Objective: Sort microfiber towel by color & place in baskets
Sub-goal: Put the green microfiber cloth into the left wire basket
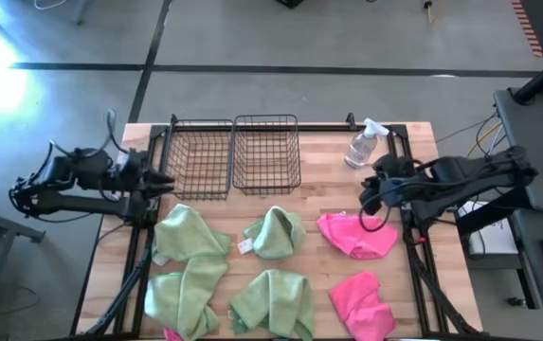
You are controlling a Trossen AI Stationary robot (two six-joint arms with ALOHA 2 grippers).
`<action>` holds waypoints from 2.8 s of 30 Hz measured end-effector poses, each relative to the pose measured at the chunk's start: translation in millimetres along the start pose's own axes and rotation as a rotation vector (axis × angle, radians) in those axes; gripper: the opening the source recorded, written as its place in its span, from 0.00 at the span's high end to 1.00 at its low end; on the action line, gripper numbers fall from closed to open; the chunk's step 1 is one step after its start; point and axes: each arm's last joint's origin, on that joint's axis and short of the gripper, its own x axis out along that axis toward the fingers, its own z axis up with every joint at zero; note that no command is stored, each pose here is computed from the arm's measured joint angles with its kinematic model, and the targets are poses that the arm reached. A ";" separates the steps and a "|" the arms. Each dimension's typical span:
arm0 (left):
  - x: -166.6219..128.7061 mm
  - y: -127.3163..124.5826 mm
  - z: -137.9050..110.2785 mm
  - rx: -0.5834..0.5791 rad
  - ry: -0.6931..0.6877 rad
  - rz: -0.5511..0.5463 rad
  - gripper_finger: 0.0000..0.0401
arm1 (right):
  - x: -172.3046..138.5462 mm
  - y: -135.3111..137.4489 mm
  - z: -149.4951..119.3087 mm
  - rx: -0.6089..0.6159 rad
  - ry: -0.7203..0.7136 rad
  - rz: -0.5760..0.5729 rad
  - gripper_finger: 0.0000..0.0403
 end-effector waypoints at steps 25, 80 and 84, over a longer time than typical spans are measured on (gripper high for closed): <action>44.3 15.7 -58.7 -0.287 0.363 -0.125 0.71 | 24.0 24.1 -0.4 -0.045 0.081 -0.068 0.83; 64.4 11.9 -58.3 -0.306 0.681 0.018 0.71 | 29.8 28.2 -1.4 -0.109 0.097 -0.084 0.83; 63.3 6.2 -51.8 -0.304 0.676 -0.093 0.71 | 29.8 28.4 -1.9 -0.109 0.113 -0.073 0.83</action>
